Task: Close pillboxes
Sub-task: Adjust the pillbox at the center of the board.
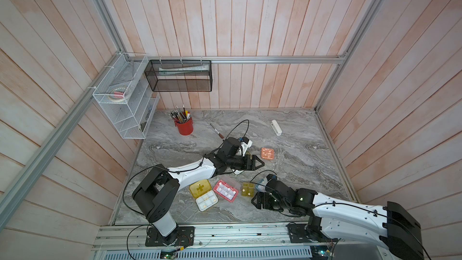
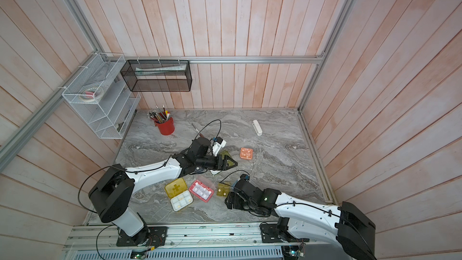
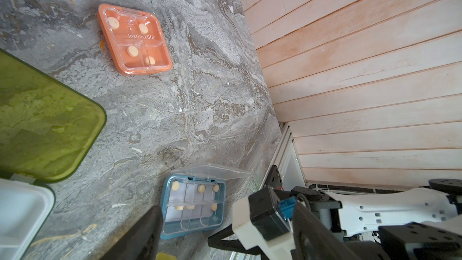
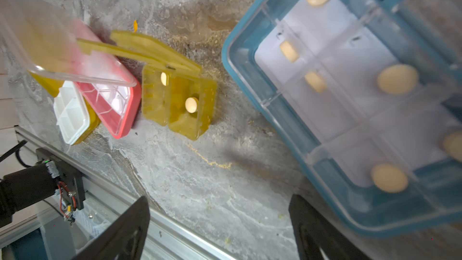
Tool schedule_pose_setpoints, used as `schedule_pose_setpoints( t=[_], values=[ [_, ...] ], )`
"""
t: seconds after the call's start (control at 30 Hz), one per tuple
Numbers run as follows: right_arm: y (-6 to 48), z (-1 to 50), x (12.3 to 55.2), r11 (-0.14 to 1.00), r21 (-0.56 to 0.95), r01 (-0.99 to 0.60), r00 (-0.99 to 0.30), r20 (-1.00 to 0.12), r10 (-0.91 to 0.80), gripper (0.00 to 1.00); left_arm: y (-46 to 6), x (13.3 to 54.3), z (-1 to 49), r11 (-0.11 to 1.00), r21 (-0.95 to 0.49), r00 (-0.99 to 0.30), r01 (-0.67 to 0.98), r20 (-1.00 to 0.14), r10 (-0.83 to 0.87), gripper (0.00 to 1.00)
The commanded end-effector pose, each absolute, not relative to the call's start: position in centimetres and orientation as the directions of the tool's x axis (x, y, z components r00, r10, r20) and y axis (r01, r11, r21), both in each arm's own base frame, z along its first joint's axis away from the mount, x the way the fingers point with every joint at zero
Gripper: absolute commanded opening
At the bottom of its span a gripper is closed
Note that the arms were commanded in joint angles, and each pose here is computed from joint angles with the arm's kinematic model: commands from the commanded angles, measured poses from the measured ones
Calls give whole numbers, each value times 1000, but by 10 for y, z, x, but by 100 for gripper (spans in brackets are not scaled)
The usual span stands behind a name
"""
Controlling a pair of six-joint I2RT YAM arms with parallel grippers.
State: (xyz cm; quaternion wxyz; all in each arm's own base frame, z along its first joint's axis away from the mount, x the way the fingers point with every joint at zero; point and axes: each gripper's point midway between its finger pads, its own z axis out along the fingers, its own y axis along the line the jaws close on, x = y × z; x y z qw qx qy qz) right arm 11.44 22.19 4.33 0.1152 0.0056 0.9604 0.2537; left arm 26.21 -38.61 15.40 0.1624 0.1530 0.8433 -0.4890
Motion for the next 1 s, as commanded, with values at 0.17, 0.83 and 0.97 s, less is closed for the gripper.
schedule_pose_setpoints(
  t=[0.17, 0.83, 0.97],
  values=[
    [220, 42, 130, 906, 419, -69, -955, -291, 62, 90, -382, 268, 163, 475, -764, -888, 437, -449, 97, 84],
    [183, 27, 146, 904, 427, -3, -946, -296, 136, 91, -377, 273, 159, 485, -764, -894, 426, -439, 94, 84],
    [178, 23, 148, 912, 410, -6, -946, -297, 127, 91, -377, 273, 160, 486, -762, -892, 428, -442, 92, 84]
  ],
)
